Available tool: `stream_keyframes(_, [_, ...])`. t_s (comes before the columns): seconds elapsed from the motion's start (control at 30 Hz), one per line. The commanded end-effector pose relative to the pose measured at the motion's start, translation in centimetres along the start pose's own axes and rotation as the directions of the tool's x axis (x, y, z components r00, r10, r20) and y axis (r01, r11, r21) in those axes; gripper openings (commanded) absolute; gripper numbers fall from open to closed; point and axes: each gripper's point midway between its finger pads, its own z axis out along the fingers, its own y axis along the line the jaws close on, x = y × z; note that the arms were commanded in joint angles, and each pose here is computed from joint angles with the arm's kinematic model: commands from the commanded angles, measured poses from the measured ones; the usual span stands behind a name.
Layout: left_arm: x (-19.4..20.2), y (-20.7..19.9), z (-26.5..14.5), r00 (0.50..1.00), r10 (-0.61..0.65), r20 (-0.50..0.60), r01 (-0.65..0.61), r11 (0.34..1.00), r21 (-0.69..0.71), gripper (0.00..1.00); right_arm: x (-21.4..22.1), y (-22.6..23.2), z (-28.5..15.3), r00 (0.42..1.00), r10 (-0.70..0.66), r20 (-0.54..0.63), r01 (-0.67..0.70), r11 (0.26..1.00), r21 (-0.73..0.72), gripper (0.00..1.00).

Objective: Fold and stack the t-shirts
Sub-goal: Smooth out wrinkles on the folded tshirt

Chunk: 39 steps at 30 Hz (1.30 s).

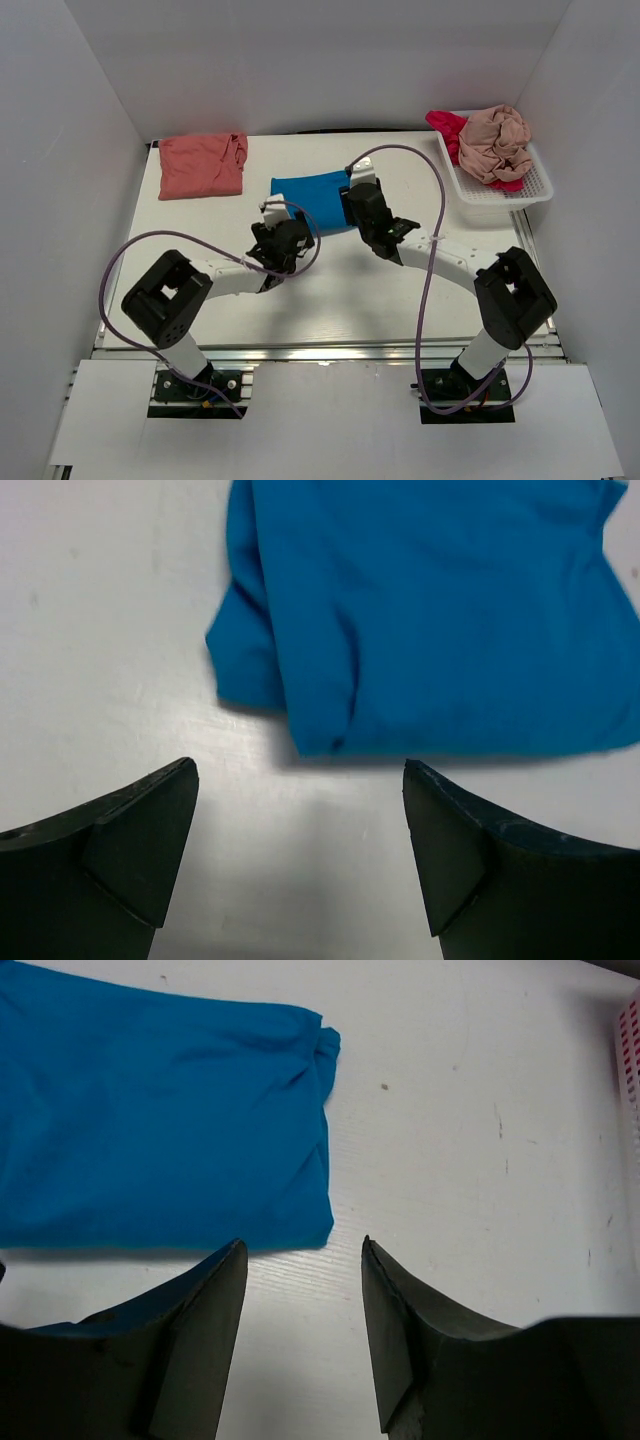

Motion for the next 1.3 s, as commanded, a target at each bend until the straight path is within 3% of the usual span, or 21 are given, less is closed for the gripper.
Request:
stream_keyframes(0.0, [-0.7,-0.6,-2.0,0.998,-0.068,0.009,0.068,0.996,0.057,0.92,-0.7,-0.7,-0.6,0.999,0.031,0.018,-0.031,0.999,0.037,0.54])
stream_keyframes(0.2, [0.9,1.1,-3.0,0.998,-0.055,0.005,0.055,0.996,0.064,0.85,1.5,-0.5,0.1,1.0,0.007,-0.03,-0.005,0.999,0.047,0.47])
stream_keyframes(0.53, [-0.5,0.9,-2.4,0.996,0.011,0.086,-0.016,0.998,0.057,0.8,4.7,0.3,2.1,0.995,-0.034,-0.094,0.039,0.998,0.057,0.38])
stream_keyframes(0.8, [-0.3,-0.7,-0.9,0.994,0.043,0.1,-0.051,0.996,0.075,0.6,5.8,0.7,3.5,0.992,-0.029,-0.122,0.036,0.998,0.057,0.35])
stream_keyframes(1.27, [1.0,-1.4,0.5,0.993,0.083,0.083,-0.089,0.994,0.066,0.56,7.3,0.0,4.9,0.989,-0.004,-0.147,0.014,0.998,0.067,0.31])
